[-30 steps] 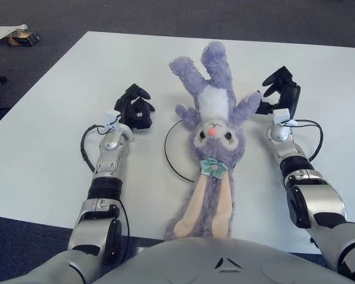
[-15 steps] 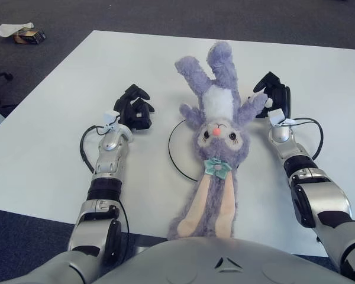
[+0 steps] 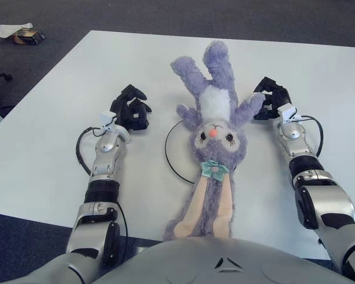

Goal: Put the doll into the plate.

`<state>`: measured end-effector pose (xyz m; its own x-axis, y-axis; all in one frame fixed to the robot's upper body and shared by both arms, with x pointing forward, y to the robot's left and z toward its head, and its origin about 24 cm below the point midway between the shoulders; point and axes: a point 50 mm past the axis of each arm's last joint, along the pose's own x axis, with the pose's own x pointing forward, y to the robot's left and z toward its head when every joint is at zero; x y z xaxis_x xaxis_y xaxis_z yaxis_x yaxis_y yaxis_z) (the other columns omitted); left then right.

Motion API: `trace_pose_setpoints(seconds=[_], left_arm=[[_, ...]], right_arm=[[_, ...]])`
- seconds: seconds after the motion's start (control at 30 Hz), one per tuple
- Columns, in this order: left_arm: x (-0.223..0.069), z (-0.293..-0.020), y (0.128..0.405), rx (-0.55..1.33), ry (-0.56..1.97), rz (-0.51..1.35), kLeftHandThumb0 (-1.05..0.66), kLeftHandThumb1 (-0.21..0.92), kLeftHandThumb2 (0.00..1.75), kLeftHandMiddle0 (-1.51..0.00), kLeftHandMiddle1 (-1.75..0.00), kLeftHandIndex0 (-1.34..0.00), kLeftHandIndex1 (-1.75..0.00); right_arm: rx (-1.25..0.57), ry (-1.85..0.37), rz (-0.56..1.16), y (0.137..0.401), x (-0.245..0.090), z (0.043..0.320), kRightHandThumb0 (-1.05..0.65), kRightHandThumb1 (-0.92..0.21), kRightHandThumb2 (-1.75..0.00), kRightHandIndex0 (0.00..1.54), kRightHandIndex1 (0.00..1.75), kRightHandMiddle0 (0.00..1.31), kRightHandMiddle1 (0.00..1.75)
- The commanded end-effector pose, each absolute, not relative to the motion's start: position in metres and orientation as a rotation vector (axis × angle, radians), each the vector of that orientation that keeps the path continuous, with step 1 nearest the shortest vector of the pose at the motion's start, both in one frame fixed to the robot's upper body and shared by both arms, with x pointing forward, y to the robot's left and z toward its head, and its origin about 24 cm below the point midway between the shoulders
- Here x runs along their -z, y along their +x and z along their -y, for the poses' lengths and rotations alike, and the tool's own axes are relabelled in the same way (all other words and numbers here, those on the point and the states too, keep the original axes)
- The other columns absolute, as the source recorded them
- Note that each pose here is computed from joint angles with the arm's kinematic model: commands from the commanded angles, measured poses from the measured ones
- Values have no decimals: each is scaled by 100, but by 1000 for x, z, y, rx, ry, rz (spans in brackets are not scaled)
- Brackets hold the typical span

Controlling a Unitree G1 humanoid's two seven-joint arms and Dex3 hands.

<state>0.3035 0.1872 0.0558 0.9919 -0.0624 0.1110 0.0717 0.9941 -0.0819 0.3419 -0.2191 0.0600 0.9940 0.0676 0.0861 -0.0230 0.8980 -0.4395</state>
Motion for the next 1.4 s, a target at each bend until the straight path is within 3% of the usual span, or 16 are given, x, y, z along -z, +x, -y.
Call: trace_pose_setpoints(seconds=[0.0, 0.33, 0.53, 0.9, 1.37], left_arm=[[-29, -188, 293, 57, -106, -17, -1, 19, 147, -59, -175, -58, -175], [-34, -186, 291, 70, -86, 7, -1, 18, 149, -61, -175, -59, -175], [-43, -185, 289, 81, -70, 41, -1, 19, 147, -60, -175, -58, -175], [-69, -182, 296, 76, -48, 91, -1, 22, 144, -57, -175, -56, -175], [-87, -183, 307, 118, 12, 144, -1, 27, 139, -54, -175, -52, -175]], right_arm=[[-72, -478, -102, 321, -21, 226, -44, -46, -114, 94, 175, 50, 175], [-31, -436, -52, 317, -33, 226, -42, -51, -108, 89, 175, 46, 175], [-11, -410, 96, 301, -74, 218, -42, -51, -108, 91, 175, 46, 175], [69, -311, 178, 277, -86, 216, -43, -48, -111, 89, 175, 48, 175], [124, -213, 257, 266, -88, 211, -43, -47, -112, 91, 175, 49, 175]])
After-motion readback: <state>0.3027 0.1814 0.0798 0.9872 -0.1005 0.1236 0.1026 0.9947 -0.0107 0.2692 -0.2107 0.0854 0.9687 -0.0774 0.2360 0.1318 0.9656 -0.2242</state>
